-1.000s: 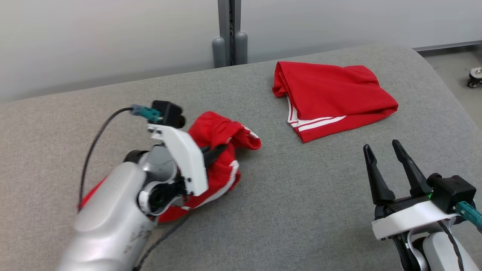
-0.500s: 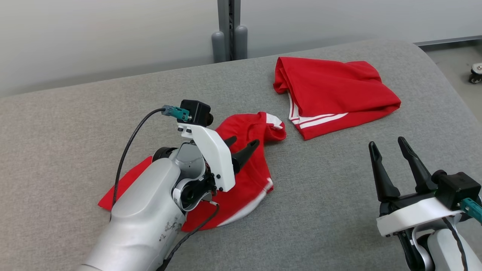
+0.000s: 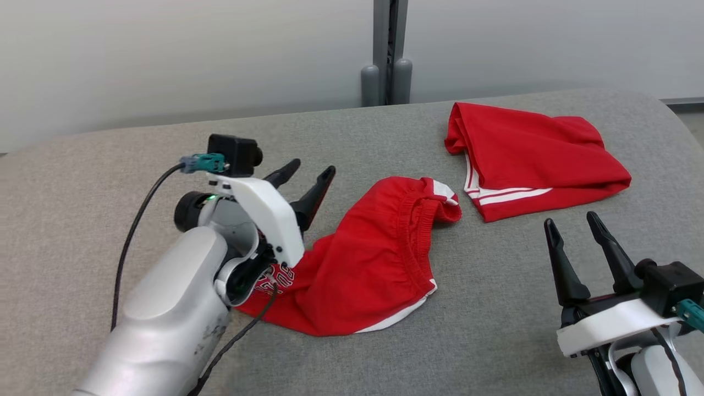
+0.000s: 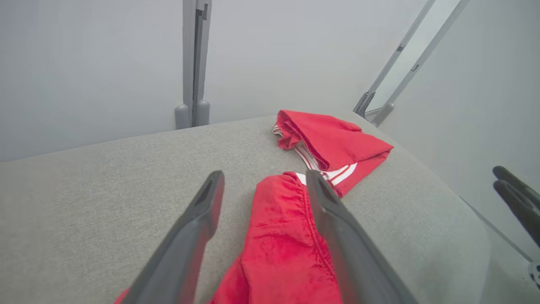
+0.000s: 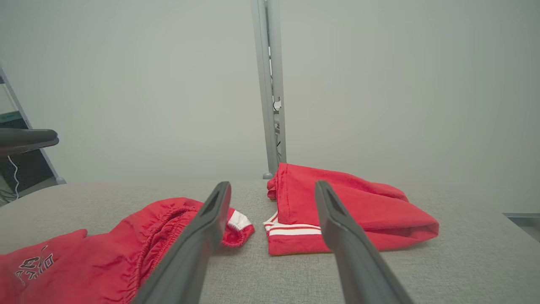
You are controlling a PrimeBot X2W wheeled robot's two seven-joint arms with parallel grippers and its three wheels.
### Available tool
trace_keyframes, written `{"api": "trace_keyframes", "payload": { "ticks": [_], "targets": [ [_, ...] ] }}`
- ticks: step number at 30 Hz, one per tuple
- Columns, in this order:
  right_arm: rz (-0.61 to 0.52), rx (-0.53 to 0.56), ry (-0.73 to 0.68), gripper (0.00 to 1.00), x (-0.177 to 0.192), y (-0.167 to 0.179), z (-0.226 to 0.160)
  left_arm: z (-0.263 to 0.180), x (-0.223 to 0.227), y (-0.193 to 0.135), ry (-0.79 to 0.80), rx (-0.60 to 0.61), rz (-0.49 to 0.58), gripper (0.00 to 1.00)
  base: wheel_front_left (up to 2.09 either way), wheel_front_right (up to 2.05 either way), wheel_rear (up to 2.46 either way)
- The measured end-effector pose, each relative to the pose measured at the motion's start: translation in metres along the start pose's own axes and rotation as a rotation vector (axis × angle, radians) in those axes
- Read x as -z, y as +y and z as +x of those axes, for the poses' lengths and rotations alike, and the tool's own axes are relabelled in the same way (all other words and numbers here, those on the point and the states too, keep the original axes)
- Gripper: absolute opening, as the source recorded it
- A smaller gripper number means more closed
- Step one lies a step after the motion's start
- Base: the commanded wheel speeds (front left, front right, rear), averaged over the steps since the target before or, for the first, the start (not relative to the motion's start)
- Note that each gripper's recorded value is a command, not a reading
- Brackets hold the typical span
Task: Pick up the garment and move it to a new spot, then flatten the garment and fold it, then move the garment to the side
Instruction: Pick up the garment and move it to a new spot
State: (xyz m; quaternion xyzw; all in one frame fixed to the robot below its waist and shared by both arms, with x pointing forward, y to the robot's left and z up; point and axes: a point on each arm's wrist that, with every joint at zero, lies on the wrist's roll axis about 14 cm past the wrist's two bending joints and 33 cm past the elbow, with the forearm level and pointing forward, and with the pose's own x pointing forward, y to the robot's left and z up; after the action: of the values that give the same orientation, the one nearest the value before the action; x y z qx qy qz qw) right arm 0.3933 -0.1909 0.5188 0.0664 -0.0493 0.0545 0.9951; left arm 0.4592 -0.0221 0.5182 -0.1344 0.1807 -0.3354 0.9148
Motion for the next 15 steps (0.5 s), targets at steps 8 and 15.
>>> {"api": "trace_keyframes", "payload": {
  "ticks": [8, 15],
  "targets": [
    [-0.003, -0.05, 0.007, 1.0, 0.002, 0.014, -0.001, -0.062, -0.011, 0.06, -0.155, -0.191, 0.049, 1.0, 0.0, 0.0, 0.0],
    [0.015, -0.09, -0.013, 1.0, -0.003, 0.031, -0.002, -0.115, -0.023, 0.08, -0.316, -0.307, 0.111, 1.0, 0.0, 0.0, 0.0]
  ]
}}
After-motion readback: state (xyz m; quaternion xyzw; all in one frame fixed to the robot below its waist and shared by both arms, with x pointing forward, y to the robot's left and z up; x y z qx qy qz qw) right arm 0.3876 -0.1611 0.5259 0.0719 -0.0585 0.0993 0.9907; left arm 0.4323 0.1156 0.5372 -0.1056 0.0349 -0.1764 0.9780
